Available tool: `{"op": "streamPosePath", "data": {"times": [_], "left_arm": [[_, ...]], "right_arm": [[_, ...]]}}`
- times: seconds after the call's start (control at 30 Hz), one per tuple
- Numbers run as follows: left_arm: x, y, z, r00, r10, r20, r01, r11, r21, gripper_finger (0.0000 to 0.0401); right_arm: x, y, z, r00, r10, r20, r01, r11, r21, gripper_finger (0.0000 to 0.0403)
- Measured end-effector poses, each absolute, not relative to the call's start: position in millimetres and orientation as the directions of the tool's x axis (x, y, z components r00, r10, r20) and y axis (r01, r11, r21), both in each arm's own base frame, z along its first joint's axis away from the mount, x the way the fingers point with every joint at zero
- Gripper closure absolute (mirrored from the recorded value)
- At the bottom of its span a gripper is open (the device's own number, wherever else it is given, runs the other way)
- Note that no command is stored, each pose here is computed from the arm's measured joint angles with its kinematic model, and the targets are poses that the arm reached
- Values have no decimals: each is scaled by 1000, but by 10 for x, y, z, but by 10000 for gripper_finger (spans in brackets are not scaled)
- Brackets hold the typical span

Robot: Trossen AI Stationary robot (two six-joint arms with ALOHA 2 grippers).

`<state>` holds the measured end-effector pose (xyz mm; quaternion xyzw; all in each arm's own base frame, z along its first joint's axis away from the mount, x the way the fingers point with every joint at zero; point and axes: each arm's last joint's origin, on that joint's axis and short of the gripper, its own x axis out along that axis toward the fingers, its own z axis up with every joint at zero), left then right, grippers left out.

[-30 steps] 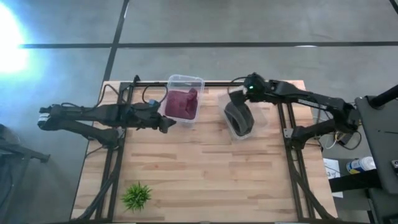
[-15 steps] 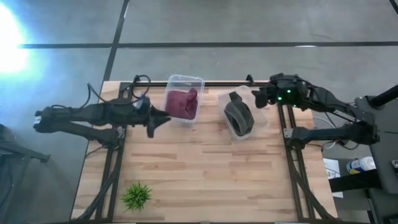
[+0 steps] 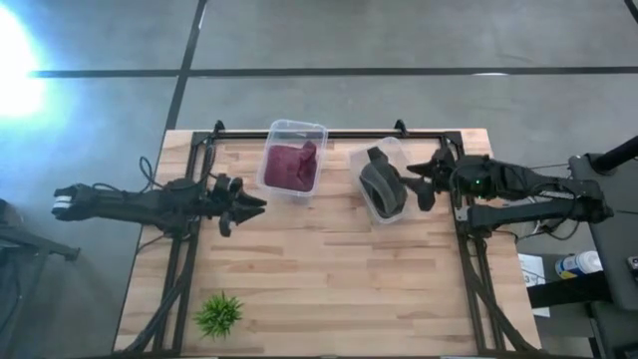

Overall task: Pick & Place hat
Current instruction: Adjust the right transparent bin

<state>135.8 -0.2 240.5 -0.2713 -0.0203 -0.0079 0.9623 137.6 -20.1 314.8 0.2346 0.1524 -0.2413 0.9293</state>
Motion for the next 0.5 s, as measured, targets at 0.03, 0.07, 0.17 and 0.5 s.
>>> {"op": "streamPosePath", "data": {"times": [0.03,0.07,0.17,0.5], "left_arm": [[1338,-2,2341,998,-5,62,36,851,-525,277],[1319,-2,2281,998,-5,69,41,845,-533,277],[1273,-3,2113,999,-7,54,36,826,-563,277],[1197,3,1722,1000,11,-12,-16,789,-615,277]], "right_arm": [[1380,-187,3088,847,-369,-383,507,777,374,156],[1381,-174,3034,856,-362,-370,496,777,388,156],[1382,-149,2876,873,-342,-346,472,771,427,156],[1335,-118,2621,940,-282,-195,342,778,526,156]]}}
